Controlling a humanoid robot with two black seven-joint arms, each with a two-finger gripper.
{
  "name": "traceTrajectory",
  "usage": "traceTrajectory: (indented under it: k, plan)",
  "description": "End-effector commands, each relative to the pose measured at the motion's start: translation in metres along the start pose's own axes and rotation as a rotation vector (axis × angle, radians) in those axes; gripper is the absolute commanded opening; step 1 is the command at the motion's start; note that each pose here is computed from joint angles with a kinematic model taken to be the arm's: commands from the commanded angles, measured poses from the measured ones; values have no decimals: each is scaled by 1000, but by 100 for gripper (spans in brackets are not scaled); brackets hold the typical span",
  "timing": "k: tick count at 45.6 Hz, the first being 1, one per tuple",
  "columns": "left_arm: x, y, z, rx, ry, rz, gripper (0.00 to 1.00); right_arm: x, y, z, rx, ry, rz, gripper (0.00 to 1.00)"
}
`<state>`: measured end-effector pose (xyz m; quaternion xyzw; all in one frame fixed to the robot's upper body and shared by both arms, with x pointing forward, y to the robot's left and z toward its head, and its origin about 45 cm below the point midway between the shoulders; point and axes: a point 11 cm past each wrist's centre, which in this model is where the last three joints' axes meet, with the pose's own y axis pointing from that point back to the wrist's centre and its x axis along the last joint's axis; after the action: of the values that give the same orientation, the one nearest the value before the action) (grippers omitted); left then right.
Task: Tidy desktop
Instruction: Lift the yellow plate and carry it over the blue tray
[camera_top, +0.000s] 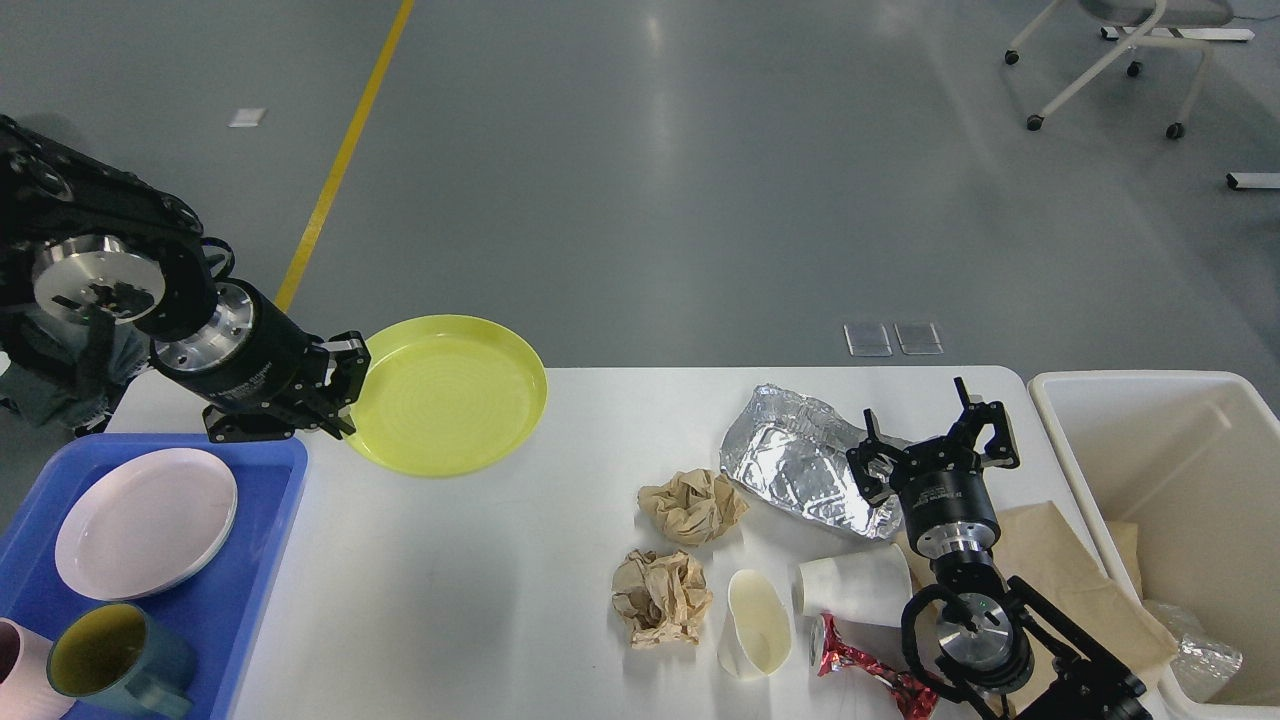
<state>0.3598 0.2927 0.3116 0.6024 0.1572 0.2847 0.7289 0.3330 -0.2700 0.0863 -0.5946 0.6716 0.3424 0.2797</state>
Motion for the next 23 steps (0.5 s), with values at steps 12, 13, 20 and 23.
traceTrajectory:
  k: [12, 13, 20, 23]
  plan:
    - [0, 96, -1, -141, -129, 12, 0, 0, 0, 0, 0, 0, 0, 100]
    - [0, 97, -2, -150, -132, 4, 0, -1, 0, 0, 0, -1, -1, 100]
    - [1, 104, -13, -173, -141, -13, 0, 0, 0, 0, 0, -1, 0, 100]
    - [3, 105, -21, -207, -116, -25, 0, -1, 0, 0, 0, -1, -1, 100]
